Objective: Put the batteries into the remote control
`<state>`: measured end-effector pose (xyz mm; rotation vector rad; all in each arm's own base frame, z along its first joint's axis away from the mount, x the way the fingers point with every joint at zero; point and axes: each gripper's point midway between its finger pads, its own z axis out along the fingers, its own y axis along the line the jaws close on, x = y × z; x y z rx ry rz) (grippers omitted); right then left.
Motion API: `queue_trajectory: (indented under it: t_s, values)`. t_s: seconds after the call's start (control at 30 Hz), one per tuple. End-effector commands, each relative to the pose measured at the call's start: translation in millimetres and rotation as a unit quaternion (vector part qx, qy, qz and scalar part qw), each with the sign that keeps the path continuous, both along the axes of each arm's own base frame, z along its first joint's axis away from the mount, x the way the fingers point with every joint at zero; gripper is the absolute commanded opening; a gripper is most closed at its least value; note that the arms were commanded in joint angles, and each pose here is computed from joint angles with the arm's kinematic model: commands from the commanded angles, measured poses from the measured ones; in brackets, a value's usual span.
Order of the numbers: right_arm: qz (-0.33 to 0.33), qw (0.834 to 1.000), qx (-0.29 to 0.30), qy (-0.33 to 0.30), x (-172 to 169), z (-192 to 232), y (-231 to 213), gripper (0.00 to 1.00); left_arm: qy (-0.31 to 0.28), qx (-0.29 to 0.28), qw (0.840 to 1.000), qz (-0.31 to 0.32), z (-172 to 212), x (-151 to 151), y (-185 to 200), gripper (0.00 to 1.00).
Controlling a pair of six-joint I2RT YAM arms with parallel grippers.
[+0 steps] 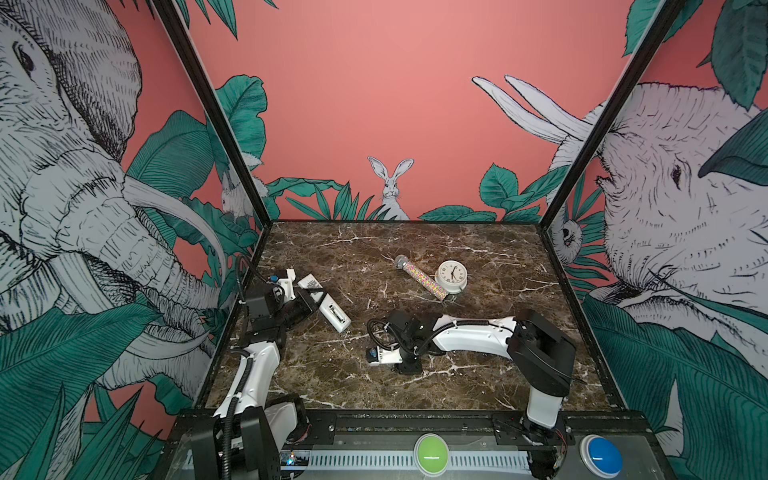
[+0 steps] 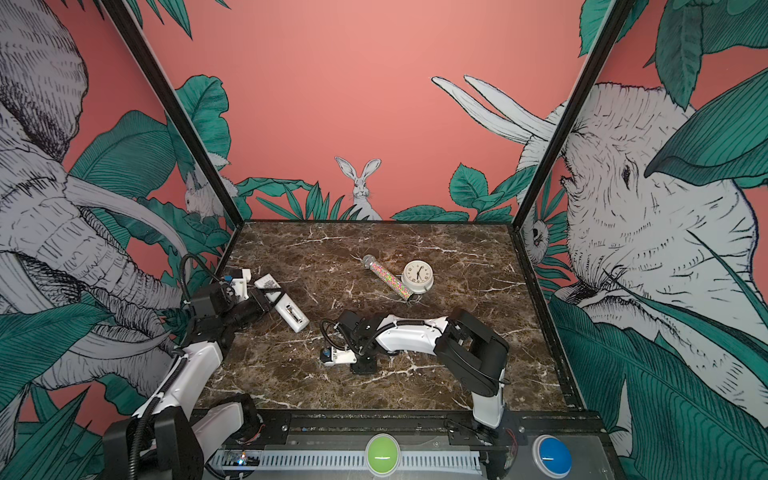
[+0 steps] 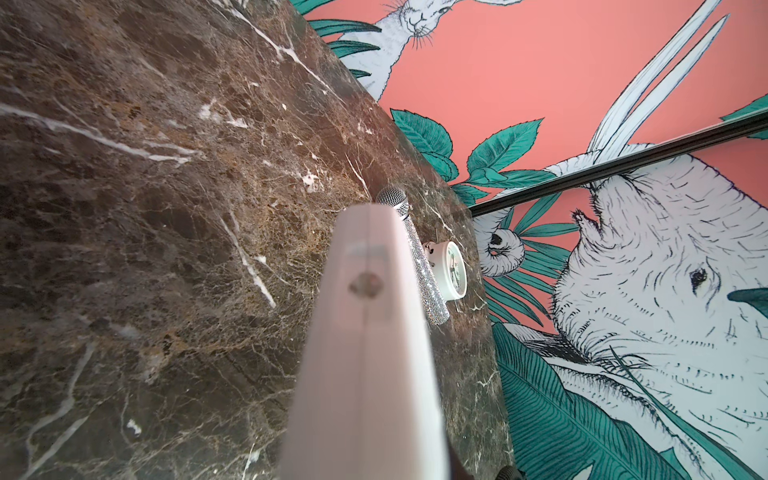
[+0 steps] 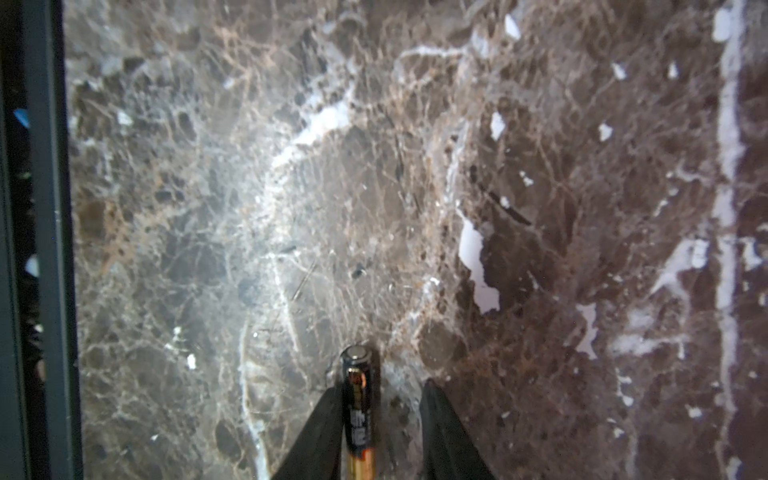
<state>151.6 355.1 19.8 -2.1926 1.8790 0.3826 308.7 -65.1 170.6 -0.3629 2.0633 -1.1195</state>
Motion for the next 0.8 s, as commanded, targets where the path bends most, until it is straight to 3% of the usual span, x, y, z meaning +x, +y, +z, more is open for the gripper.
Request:
queue_trajectory:
  t_s: [0.0, 0.2, 0.3, 0.4, 0.5, 0.63, 0.77]
  values:
    - [-0.011, 1.000, -0.003, -0.006, 1, 1, -10, 0.38, -0.015, 0.006, 1.000, -0.008, 7, -2, -3, 0.00]
    - [-0.041, 0.998, 0.053, -0.004, -3, 29, -6, 0.45, -0.016, 0.007, 1.000, -0.009, 6, -3, -3, 0.00]
    - [-0.073, 0.993, 0.092, 0.001, -7, 46, -7, 0.57, -0.017, 0.010, 1.000, -0.008, 6, -3, -3, 0.00]
    - [-0.170, 0.975, 0.143, -0.016, 6, 77, -11, 0.59, -0.011, 0.032, 0.999, 0.003, 6, -4, 2, 0.00]
    - [-0.309, 0.935, 0.173, 0.005, 21, 106, -18, 0.62, -0.005, 0.066, 0.998, 0.023, 5, -6, 10, 0.00]
    - [-0.492, 0.854, 0.152, 0.068, 29, 125, -37, 0.64, -0.018, 0.072, 0.997, 0.035, 12, -8, 13, 0.00]
    - [-0.612, 0.776, 0.099, 0.115, 29, 127, -45, 0.64, -0.033, 0.077, 0.996, 0.039, 16, -10, 14, 0.00]
